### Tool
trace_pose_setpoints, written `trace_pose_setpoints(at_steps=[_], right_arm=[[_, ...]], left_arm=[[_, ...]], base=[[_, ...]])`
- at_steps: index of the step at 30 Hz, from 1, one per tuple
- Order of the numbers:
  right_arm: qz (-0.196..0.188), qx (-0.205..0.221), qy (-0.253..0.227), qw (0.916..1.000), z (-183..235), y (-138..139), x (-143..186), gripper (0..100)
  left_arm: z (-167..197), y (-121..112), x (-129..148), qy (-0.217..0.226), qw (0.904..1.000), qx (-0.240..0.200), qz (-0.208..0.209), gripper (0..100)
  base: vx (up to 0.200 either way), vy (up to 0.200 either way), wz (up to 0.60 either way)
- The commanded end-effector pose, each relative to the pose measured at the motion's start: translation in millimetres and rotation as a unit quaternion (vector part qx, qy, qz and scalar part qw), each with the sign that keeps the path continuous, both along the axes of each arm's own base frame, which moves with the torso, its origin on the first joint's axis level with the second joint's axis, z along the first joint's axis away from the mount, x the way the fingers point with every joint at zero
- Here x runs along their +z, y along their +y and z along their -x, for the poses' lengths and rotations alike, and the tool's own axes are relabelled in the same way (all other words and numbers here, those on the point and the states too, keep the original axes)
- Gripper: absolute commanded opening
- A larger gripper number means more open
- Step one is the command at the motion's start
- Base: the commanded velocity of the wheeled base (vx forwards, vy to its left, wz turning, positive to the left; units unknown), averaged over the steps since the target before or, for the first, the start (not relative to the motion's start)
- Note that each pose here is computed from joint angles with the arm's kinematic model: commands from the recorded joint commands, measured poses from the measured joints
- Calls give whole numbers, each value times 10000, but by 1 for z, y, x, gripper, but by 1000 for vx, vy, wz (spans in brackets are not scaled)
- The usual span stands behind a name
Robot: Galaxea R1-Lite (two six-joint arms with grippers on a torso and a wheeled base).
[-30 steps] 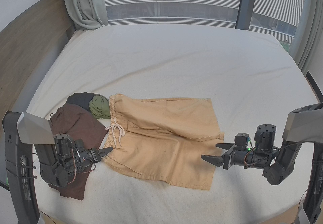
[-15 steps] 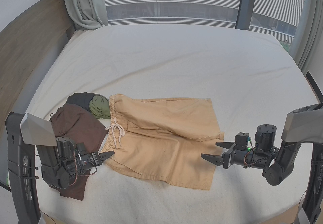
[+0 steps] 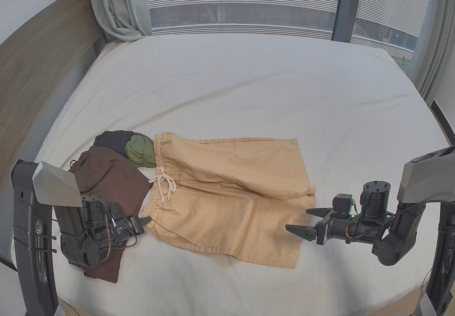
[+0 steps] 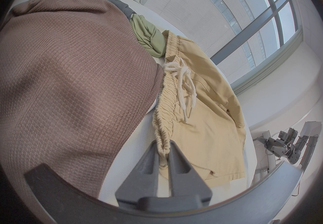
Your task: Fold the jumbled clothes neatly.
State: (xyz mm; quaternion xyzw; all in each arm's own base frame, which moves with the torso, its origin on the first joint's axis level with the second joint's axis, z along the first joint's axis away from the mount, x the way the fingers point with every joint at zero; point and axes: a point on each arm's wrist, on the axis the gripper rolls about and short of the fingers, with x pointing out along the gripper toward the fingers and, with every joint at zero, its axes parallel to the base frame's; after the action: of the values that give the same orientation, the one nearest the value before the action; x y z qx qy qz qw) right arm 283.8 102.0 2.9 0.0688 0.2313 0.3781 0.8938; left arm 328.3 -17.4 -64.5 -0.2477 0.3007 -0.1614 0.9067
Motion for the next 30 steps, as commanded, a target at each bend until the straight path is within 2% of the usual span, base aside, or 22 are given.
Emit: trace_pose_setpoints(at_steps=[1,2,4,6,10,16,25,30], right_arm=[[83,-80,483,9988,18,-7,-10,100],[85,-83,510,9986,18,-8,-11,100],[119,-236,937,9952,21,-14,-29,100],[141,-343,1076,9935,19,-17,-38,100],[296,-556,1171,9911,15,-18,-57,100],[381,-587,1337,9886,16,-16,-81,100],[123,-473,1886,9808,30,11,-83,100],[110,-417,1997,9789,34,18,-83,100]], left_arm=[[0,1,0,-50,10000,12,2,0],[0,1,0,-50,10000,12,2,0],[0,1,0,-58,10000,12,3,0],[1,0,0,-50,10000,4,2,0],[0,0,1,-119,9999,4,4,0],[0,-1,1,-135,9999,-11,5,0],[0,-1,1,-150,9999,-18,9,0],[0,-1,1,-142,9999,-18,9,0]], base=[[0,0,0],[0,0,0],[0,0,0],[0,0,0],[0,0,0],[0,0,0],[0,0,0],[0,0,0]])
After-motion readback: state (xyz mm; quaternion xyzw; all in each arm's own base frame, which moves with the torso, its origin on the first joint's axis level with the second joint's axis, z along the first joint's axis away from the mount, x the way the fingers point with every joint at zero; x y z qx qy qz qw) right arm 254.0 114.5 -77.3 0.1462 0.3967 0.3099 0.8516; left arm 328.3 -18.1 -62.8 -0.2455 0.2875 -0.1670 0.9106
